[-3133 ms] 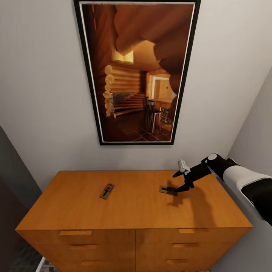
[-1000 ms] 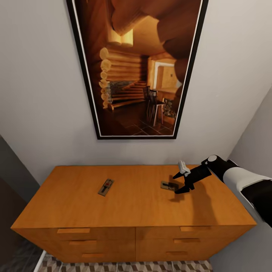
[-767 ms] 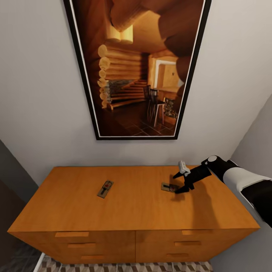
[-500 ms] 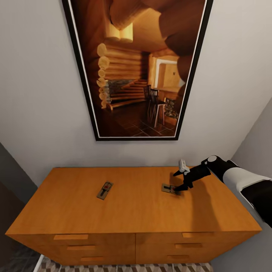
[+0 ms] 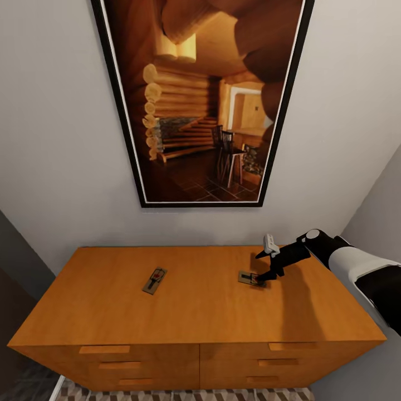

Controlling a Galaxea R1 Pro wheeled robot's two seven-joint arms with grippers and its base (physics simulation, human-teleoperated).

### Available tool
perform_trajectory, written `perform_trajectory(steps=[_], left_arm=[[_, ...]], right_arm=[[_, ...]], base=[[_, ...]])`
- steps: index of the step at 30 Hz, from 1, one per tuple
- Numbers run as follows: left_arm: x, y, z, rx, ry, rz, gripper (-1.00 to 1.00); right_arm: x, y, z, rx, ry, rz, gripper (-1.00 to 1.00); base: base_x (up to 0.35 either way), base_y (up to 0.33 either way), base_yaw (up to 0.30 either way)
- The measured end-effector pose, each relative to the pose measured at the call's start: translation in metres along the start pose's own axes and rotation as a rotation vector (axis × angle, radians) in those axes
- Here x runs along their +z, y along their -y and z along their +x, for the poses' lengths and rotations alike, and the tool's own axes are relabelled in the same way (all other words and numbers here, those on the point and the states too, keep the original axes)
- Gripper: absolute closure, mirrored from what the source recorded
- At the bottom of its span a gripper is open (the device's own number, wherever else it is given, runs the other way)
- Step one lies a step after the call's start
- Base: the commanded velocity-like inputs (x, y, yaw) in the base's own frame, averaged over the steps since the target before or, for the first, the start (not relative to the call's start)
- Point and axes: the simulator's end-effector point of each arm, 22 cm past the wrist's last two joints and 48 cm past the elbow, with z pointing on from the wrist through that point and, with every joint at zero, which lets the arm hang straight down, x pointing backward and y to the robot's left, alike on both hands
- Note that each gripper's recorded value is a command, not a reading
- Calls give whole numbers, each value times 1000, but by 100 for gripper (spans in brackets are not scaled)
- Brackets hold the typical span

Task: Take the four mousetraps from the cabinet in the bathroom and place them on the bathroom floor. Make sure all four end up on the same floor surface, and ensure that at least two of them are either under or directly next to the same bathroom sink.

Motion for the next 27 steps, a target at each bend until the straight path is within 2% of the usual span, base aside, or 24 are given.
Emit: perform_trajectory(steps=[27], left_arm=[[0, 0, 0, 0, 1, 0, -100]], right_arm=[[0, 0, 1, 2, -6, 1, -100]], base=[[0, 0, 0]])
